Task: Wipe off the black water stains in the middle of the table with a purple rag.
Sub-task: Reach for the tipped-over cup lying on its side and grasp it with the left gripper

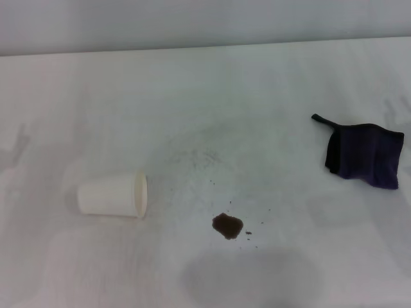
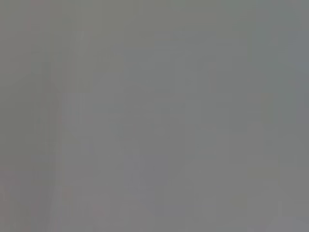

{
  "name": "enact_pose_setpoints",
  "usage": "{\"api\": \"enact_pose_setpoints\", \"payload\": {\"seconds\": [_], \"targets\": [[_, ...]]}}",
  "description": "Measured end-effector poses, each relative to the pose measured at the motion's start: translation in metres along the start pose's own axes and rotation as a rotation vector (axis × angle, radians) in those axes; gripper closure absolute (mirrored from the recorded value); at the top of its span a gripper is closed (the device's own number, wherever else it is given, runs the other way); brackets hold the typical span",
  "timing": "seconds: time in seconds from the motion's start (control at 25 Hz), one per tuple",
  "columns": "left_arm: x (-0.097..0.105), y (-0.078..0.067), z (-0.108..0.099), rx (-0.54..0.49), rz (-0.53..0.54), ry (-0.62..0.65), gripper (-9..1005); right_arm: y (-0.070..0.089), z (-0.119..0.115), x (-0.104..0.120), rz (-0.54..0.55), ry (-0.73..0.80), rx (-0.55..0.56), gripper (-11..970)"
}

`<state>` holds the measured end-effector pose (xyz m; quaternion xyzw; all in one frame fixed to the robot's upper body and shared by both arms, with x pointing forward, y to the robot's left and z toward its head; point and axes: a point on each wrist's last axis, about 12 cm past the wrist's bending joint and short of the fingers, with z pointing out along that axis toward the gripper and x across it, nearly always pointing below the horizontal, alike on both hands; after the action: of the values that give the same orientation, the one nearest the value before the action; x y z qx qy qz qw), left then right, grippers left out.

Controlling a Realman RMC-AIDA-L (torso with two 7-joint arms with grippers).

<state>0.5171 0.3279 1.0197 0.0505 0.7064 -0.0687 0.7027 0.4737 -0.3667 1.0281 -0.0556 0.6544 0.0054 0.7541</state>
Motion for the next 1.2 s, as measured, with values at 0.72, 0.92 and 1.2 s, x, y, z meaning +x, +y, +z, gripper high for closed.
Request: {"api": "enact_pose_setpoints", "payload": {"seconds": [0.72,0.92,1.2], "targets": [[-0.059,0.019,0.033,0.410,0.079,0.195,121,0.004,0.009,0.008,0.020,0.067,0.001,621],[-0.091,0.020,0.031,0.480,0.125,0.150,121,0.004,0.008,0.007,0.086,0.058,0.007,620],[-0.119,0.027,0.037,0.526,0.131,0.266,124,0.005,0.009,0.004,0.107,0.038,-0.005,618]]}}
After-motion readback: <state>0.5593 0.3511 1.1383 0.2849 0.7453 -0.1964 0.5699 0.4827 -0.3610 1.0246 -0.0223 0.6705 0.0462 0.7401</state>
